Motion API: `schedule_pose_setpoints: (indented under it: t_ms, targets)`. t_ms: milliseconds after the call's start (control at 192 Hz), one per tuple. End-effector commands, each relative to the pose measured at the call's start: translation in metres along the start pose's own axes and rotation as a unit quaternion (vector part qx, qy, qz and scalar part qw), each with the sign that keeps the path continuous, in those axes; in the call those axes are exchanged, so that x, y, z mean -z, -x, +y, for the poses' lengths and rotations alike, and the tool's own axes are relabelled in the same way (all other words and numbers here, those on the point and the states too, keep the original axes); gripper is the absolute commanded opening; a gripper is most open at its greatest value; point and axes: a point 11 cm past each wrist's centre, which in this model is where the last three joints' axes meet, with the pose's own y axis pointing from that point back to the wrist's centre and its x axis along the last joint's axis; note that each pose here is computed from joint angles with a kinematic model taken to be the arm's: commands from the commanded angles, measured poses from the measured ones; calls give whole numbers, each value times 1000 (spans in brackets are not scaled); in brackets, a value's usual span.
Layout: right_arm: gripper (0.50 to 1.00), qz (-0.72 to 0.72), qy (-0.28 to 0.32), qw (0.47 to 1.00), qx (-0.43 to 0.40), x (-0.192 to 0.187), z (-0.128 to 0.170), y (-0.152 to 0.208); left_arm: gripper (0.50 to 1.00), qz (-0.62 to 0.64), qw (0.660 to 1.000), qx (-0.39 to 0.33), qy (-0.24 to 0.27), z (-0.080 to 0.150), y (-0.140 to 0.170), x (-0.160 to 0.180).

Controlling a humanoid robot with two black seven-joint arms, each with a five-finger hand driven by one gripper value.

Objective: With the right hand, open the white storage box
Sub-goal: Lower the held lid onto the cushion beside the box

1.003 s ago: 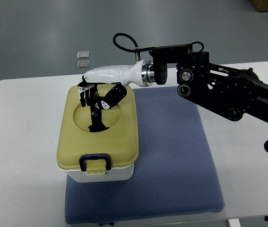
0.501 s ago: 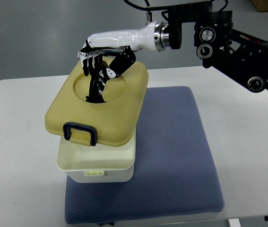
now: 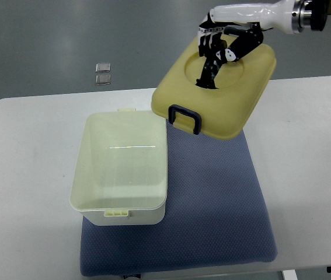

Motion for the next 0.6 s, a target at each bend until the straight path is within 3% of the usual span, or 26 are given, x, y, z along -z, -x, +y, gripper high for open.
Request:
schedule_pose_setpoints:
  t_ms: [0, 407, 595]
  targets:
    - [500, 2, 29, 999, 30, -24, 16, 17, 1000, -1, 1000, 0, -1, 0, 0, 0]
    - [500, -48, 79, 984, 150, -75, 17, 120, 1000, -1, 1000, 0, -1, 0, 0, 0]
    - [500, -53, 34, 985, 161, -51, -21, 147, 1000, 0, 1000, -2, 0, 0, -1, 0]
